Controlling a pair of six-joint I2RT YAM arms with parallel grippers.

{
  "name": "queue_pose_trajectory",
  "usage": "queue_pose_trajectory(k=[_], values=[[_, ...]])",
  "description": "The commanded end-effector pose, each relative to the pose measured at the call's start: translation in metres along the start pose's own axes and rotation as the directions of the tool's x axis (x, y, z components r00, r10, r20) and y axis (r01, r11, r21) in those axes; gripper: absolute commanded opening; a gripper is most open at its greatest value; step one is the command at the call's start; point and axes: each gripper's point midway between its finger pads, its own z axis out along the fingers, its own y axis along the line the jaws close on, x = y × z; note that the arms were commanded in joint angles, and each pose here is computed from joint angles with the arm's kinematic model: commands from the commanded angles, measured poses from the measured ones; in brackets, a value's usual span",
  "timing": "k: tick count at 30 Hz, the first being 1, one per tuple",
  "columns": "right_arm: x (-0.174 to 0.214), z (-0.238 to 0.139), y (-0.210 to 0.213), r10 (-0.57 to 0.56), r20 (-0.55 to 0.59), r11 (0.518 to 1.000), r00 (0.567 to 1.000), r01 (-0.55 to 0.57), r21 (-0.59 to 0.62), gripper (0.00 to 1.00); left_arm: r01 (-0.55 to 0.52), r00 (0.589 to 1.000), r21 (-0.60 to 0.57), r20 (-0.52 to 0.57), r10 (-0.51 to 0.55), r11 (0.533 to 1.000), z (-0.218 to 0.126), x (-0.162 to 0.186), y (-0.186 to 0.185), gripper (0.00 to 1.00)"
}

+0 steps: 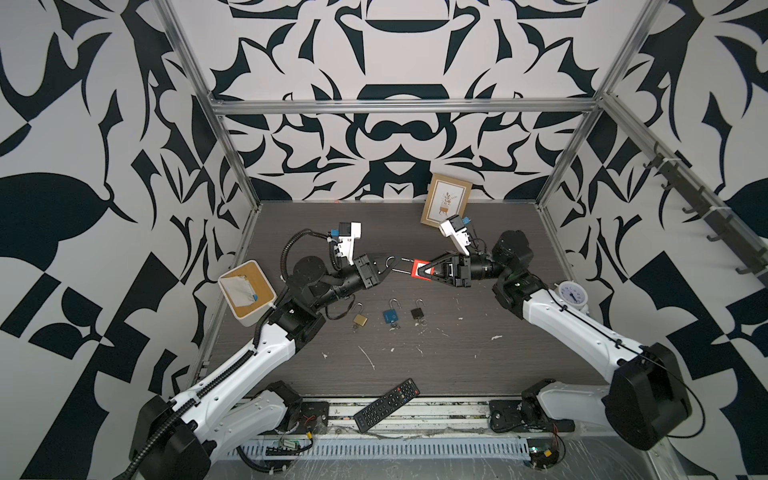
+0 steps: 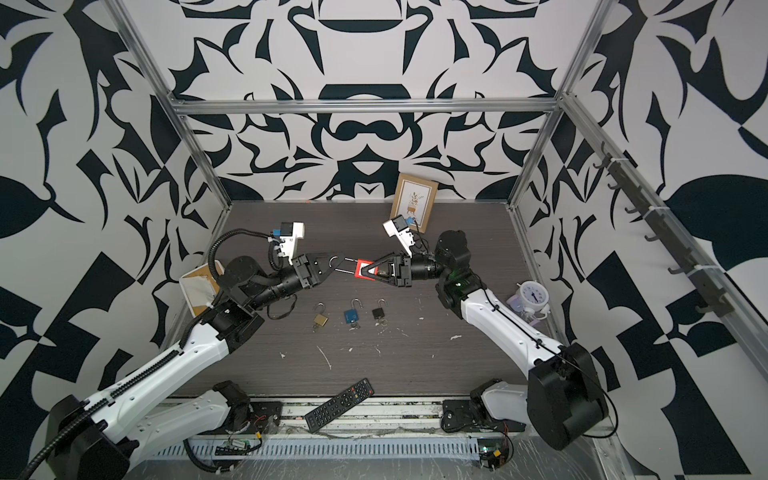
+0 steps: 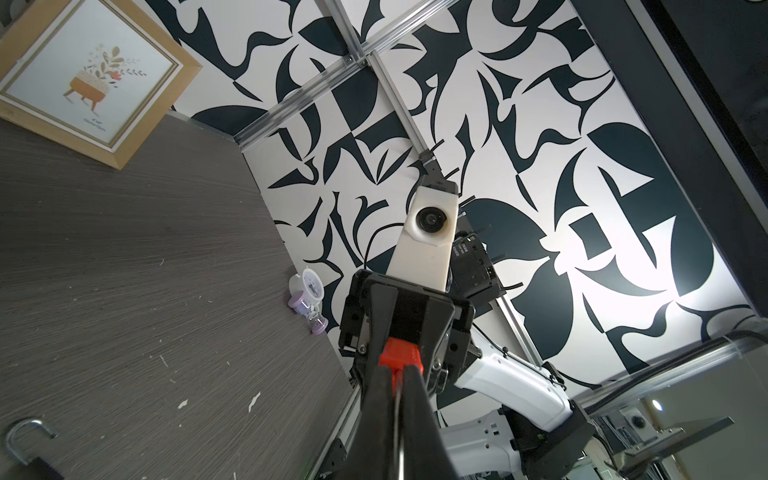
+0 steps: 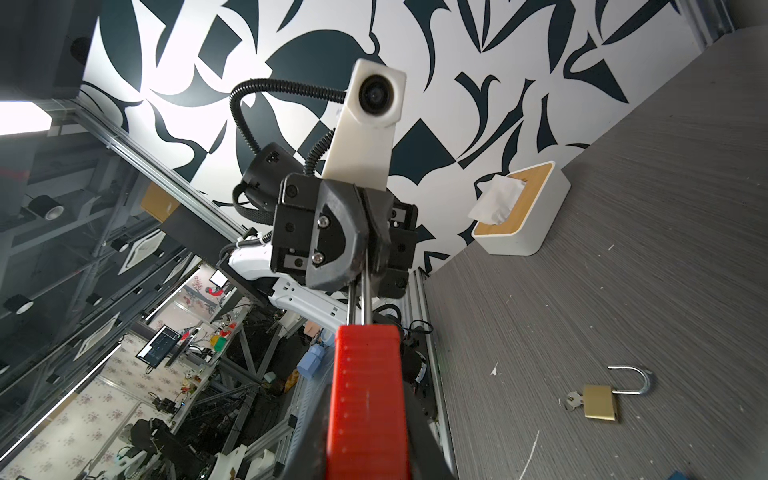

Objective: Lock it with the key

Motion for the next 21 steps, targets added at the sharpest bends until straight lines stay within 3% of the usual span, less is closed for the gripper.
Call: queue_pose_trajectory(k=[1,21], values=[[-0.015,-0.002,0.030,-0.108,0.043,0.990,0.993,0.111,-0.081,0.00,-0.023,0.999,-0.002,-0.028,0.023,1.000,0.001,0.008,0.007,0.00],[-0.027,0.007,0.039,-0.086,0.074,0.976,0.994,0.099,-0.196,0.00,-0.016,0.998,0.000,-0.061,0.016,1.000,0.007,0.016,0.012,0.00]])
